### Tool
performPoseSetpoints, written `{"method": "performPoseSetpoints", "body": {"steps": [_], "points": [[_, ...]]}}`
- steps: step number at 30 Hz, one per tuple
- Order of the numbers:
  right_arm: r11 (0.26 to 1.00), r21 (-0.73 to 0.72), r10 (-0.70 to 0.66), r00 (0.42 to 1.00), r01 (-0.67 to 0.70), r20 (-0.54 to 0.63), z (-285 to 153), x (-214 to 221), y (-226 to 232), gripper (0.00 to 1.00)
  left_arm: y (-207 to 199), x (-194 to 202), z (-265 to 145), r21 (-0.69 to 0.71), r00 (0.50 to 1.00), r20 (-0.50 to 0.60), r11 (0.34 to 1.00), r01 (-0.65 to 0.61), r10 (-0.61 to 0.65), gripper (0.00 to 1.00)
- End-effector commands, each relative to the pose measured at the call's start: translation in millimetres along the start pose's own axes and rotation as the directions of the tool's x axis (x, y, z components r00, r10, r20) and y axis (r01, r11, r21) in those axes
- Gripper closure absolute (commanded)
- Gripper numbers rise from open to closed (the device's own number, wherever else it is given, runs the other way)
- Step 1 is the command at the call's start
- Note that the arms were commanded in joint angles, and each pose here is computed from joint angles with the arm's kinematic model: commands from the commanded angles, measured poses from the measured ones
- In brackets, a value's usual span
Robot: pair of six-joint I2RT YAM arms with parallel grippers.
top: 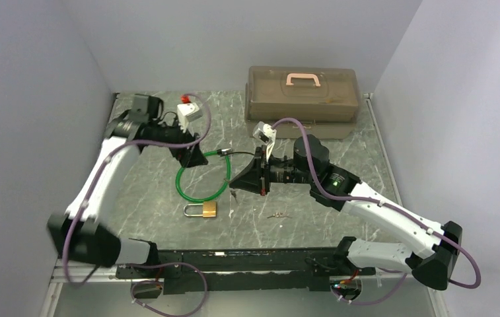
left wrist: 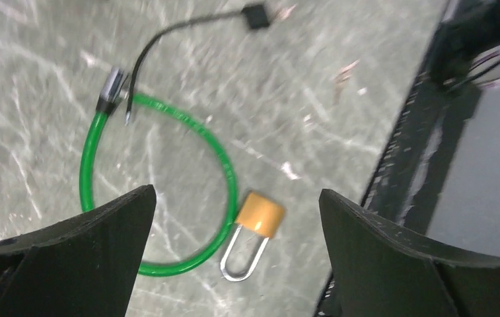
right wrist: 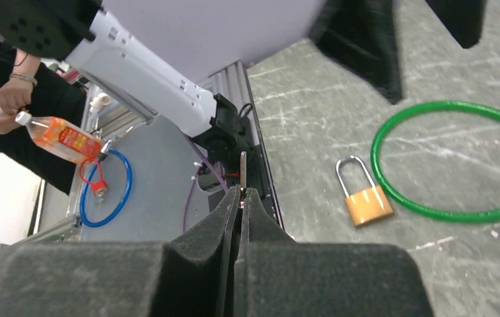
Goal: Unlock with the key
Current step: Pick up the lock from the center of the board.
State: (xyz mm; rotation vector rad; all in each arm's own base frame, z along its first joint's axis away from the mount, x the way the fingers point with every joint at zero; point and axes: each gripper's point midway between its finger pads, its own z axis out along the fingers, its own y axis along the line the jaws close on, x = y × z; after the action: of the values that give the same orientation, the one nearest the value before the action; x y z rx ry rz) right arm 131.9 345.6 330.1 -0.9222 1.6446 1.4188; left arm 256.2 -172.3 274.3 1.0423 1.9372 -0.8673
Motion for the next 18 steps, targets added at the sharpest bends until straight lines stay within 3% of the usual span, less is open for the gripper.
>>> {"method": "performPoseSetpoints", "body": {"steps": [1, 4, 9, 18], "points": [[0.994, 0.109, -0.014, 1.000, 0.012, 0.019, -14.2, -2.6, -11.8, 1.00, 76.8, 51.3, 38.3, -0.071, 0.974, -0.223, 0.997, 0.021, -0.037, 0.01], [0.991, 0.131, -0.026, 0.999, 0.022, 0.030, -20.2, -5.7, -12.0, 1.00, 115.2, 68.9, 62.1, -0.109, 0.954, -0.287, 0.993, 0.051, -0.081, 0.01], [0.988, 0.152, -0.041, 0.998, 0.032, 0.051, -27.6, -10.8, -11.7, 1.00, 160.8, 88.8, 85.4, -0.186, 0.946, -0.320, 0.982, -0.022, -0.040, 0.01], [0.988, 0.145, -0.064, 0.995, 0.053, 0.071, -30.8, -21.2, -7.1, 1.00, 192.6, 119.0, 116.3, -0.162, 0.921, -0.389, 0.981, -0.107, 0.037, 0.05]]}}
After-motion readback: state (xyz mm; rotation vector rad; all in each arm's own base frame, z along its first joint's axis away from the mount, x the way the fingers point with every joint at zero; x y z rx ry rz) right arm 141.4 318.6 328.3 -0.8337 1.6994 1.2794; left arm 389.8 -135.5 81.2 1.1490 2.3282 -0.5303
